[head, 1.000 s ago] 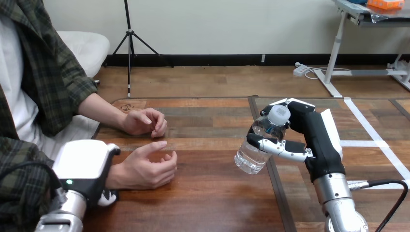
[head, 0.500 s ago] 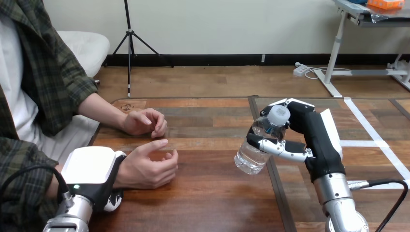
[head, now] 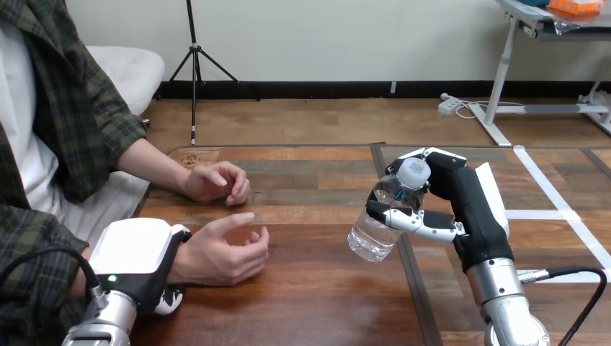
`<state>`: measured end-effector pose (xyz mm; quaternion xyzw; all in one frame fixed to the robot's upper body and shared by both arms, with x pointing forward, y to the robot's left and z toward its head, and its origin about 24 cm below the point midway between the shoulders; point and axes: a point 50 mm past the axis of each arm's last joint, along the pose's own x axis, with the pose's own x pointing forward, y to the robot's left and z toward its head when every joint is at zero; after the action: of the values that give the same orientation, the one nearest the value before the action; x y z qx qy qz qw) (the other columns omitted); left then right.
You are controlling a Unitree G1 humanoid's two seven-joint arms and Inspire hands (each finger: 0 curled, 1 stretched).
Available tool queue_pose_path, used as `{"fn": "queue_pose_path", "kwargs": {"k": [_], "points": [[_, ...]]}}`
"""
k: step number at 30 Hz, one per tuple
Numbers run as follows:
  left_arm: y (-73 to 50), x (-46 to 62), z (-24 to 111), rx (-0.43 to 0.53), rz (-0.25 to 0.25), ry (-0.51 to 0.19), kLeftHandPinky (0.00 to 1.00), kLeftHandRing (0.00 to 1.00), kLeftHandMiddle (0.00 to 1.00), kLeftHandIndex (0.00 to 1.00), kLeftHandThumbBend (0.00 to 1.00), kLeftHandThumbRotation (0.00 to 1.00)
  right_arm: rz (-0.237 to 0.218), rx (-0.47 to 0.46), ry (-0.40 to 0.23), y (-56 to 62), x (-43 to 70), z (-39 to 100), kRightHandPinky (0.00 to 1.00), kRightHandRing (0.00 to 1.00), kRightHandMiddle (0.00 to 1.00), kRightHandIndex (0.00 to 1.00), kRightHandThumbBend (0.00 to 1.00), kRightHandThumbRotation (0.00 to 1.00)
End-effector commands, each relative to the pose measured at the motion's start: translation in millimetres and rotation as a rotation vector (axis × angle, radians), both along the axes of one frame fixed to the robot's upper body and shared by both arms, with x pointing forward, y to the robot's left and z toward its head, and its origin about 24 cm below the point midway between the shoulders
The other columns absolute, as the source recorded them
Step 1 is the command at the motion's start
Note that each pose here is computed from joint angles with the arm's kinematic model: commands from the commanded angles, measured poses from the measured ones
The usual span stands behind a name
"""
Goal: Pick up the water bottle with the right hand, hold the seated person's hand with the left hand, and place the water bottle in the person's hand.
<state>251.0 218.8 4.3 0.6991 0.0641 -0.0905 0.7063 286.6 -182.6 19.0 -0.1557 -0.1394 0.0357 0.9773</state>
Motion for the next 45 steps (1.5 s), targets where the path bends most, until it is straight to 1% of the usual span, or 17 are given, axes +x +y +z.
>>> {"fn": "queue_pose_path", "kwargs": {"k": [1,10,17,21,29,33,36,45], "points": [[-19.0,7.2,-4.6,-0.044,-0.061,0.028,0.72,0.76,0.79,0.78,0.81,0.0,0.003,0.008,-0.159,-0.8,19.3,38.0,0.38,0.43,0.48,0.49,0.73,0.0],[-26.2,8.0,-8.5,-0.049,-0.074,0.019,0.71,0.75,0.78,0.77,0.82,0.0,0.002,0.002,-0.159,-1.2,19.1,38.5,0.38,0.43,0.48,0.49,0.73,0.0],[-31.4,9.0,-10.0,-0.056,-0.074,0.019,0.69,0.74,0.76,0.75,0.81,0.0,0.004,-0.003,-0.162,-2.6,18.8,38.6,0.39,0.43,0.48,0.49,0.73,0.0],[-33.8,9.9,-10.8,-0.061,-0.068,0.018,0.68,0.73,0.76,0.74,0.81,0.0,0.003,0.008,-0.162,-3.1,18.4,38.7,0.39,0.44,0.48,0.49,0.73,0.0],[-35.9,11.7,-12.4,-0.073,-0.047,0.013,0.64,0.68,0.72,0.71,0.8,0.0,-0.002,-0.005,-0.163,-4.1,18.0,38.9,0.39,0.43,0.48,0.49,0.73,0.0],[-36.5,12.4,-14.4,-0.102,-0.029,-0.008,0.61,0.66,0.69,0.7,0.81,0.0,-0.002,-0.001,-0.163,-4.8,17.8,38.9,0.39,0.43,0.48,0.49,0.73,0.0],[-36.8,12.7,-16.1,-0.106,-0.022,-0.014,0.6,0.64,0.67,0.68,0.81,0.0,-0.002,0.002,-0.164,-5.2,17.7,38.9,0.39,0.43,0.48,0.49,0.73,0.0],[-37.8,14.0,-20.2,-0.114,-0.011,-0.022,0.58,0.61,0.65,0.64,0.79,0.0,0.0,-0.002,-0.162,-6.1,17.6,38.9,0.39,0.43,0.48,0.49,0.73,0.0]]}}
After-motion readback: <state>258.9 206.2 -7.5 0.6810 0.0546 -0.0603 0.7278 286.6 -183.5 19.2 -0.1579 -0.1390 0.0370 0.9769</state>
